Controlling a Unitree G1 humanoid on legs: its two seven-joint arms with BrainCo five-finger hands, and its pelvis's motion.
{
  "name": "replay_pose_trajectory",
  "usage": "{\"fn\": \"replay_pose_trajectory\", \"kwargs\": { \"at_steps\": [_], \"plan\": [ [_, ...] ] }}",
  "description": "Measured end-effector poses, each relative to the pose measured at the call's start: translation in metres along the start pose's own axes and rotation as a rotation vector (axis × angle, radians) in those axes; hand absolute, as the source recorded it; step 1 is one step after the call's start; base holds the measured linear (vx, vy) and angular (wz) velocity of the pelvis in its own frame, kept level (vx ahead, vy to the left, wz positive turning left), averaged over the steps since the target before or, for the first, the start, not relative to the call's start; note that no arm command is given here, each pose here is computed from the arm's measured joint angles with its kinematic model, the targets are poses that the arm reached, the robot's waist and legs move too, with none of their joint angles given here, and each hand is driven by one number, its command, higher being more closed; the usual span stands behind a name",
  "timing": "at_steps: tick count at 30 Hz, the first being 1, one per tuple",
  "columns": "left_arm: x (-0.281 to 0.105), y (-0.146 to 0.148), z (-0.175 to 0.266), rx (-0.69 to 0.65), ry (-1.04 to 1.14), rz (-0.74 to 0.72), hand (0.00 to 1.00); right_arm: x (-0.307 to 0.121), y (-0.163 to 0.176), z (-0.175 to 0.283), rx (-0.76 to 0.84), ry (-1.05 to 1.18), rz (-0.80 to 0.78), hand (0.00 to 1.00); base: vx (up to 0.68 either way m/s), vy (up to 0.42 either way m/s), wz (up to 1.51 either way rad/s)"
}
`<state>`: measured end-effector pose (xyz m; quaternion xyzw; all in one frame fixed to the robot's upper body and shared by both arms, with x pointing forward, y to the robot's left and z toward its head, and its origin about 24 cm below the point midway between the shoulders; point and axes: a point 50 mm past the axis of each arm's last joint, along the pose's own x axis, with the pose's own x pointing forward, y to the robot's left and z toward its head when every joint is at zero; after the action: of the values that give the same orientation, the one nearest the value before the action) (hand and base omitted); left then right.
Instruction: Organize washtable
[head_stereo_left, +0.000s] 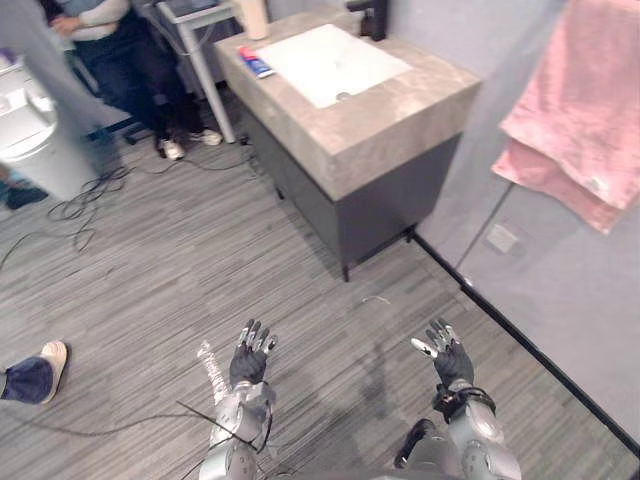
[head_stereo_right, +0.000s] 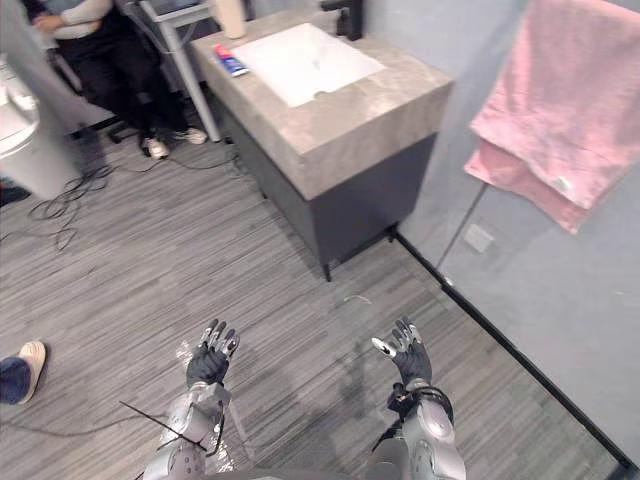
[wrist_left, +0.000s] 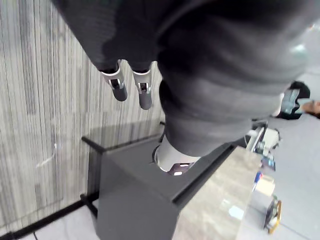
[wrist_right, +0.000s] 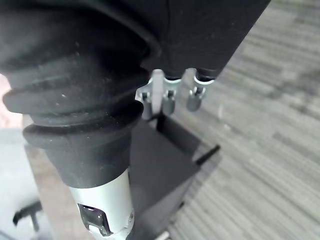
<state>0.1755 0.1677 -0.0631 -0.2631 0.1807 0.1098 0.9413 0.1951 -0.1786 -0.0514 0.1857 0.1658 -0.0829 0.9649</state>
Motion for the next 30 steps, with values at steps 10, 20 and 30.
{"fn": "replay_pose_trajectory", "kwargs": {
  "at_steps": [10,20,30],
  "plan": [
    [-0.014,0.030,0.015,0.142,-0.046,0.076,0.00,-0.020,0.018,-0.035,-0.004,0.134,0.049,0.00,-0.12,0.053,0.52],
    [-0.026,0.008,-0.004,0.098,-0.014,0.035,0.00,-0.020,0.031,-0.037,-0.079,0.143,0.126,0.00,-0.03,-0.045,-0.04],
    [-0.031,0.010,-0.017,0.080,0.059,0.036,0.00,-0.034,0.046,-0.056,-0.107,0.217,0.194,0.00,-0.07,-0.003,0.11]
  ]
}}
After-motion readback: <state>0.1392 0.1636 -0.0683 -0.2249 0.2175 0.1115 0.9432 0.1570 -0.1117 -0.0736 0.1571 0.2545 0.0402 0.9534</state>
